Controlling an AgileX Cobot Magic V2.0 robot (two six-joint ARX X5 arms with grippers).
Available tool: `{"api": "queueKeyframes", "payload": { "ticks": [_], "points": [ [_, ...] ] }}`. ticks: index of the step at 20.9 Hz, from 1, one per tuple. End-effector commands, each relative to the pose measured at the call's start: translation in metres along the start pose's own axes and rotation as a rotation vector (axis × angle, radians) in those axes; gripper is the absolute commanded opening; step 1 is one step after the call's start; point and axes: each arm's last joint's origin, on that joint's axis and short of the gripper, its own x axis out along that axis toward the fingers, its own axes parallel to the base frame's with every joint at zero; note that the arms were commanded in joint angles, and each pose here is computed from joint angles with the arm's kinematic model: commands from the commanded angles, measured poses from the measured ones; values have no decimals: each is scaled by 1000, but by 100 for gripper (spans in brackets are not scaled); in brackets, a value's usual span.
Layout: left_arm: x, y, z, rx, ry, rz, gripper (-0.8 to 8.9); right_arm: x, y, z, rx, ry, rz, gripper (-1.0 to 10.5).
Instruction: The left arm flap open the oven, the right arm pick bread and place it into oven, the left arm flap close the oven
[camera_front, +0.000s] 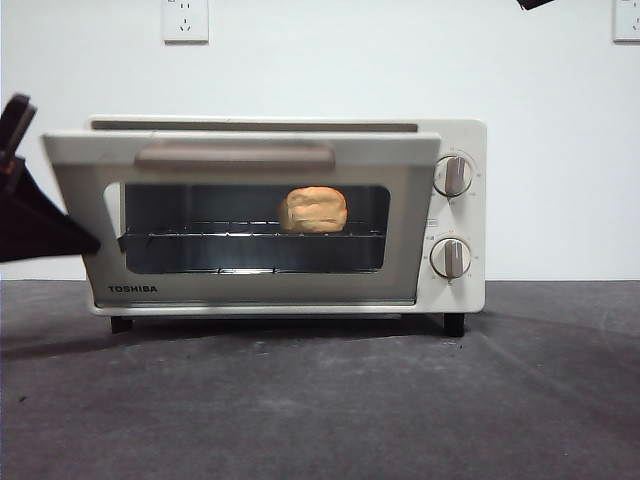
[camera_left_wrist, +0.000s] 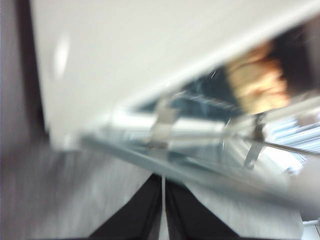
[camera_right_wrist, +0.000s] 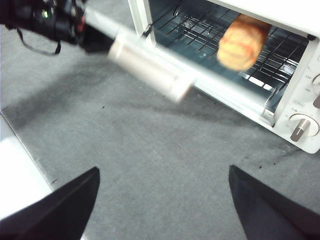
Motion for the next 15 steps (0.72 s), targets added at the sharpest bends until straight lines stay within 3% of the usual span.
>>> {"api": "queueKeyframes", "payload": {
  "ticks": [1, 10, 15],
  "points": [
    [-1, -1, 9, 13, -46, -15, 15, 0, 2, 3, 8, -8, 8, 411],
    [-2, -5, 14, 20, -80, -41, 15, 0, 2, 3, 20, -8, 7, 411],
    [-7, -20, 14, 63, -78, -54, 16, 0, 2, 3, 19, -10, -3, 411]
  ]
}}
